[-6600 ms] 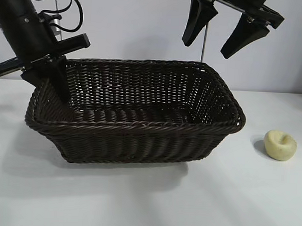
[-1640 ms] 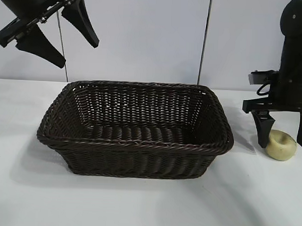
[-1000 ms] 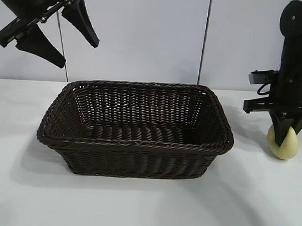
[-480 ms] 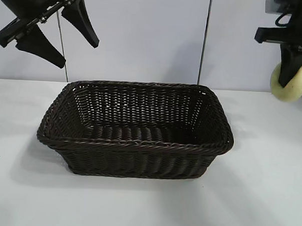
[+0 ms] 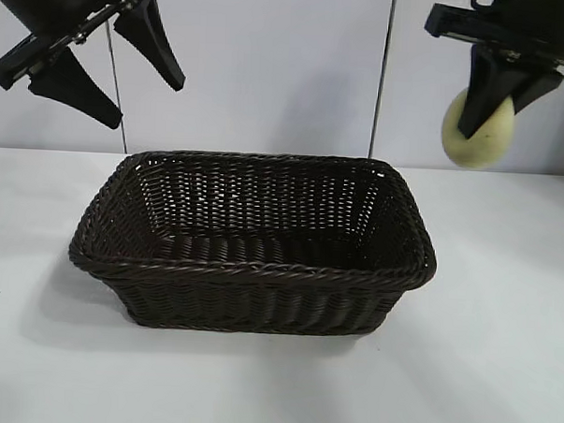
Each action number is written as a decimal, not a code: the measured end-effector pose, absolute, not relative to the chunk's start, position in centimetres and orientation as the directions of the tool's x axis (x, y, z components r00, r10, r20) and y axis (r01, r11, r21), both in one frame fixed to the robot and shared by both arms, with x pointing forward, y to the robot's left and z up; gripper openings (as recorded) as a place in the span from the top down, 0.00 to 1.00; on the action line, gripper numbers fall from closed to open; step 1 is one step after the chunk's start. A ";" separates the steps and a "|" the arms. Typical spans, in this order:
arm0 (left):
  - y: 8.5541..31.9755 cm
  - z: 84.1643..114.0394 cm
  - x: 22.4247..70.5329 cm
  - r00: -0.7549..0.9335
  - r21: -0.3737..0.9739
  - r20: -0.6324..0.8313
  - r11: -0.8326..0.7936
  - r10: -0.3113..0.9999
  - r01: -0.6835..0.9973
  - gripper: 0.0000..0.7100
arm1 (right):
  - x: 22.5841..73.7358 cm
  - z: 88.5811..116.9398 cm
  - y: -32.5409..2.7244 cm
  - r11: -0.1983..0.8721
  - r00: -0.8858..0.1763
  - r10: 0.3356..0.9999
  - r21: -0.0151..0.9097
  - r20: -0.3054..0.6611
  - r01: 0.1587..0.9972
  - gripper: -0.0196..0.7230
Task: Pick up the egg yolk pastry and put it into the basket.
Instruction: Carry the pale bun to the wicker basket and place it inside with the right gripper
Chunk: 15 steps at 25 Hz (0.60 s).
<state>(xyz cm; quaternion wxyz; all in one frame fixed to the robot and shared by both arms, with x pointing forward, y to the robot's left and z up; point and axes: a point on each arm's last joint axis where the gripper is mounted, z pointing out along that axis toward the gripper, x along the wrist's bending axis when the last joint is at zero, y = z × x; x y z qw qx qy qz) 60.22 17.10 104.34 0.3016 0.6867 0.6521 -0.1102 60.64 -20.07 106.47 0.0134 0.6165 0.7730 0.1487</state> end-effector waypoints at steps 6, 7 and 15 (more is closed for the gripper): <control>17.1 104.3 60.2 0.125 0.270 -0.545 0.032 0.829 0.962 0.28 | 59.6 106.7 -15.2 0.290 -0.354 0.918 0.308 0.177 0.906 0.89; 17.1 104.3 60.2 0.125 0.270 -0.545 0.032 0.829 0.962 0.28 | 59.5 106.7 -14.6 0.300 -0.368 0.913 0.320 0.177 0.899 0.89; 17.1 104.3 60.2 0.125 0.270 -0.545 0.032 0.829 0.962 0.28 | 60.3 103.5 -11.8 0.333 -0.400 0.896 0.304 0.193 0.893 0.89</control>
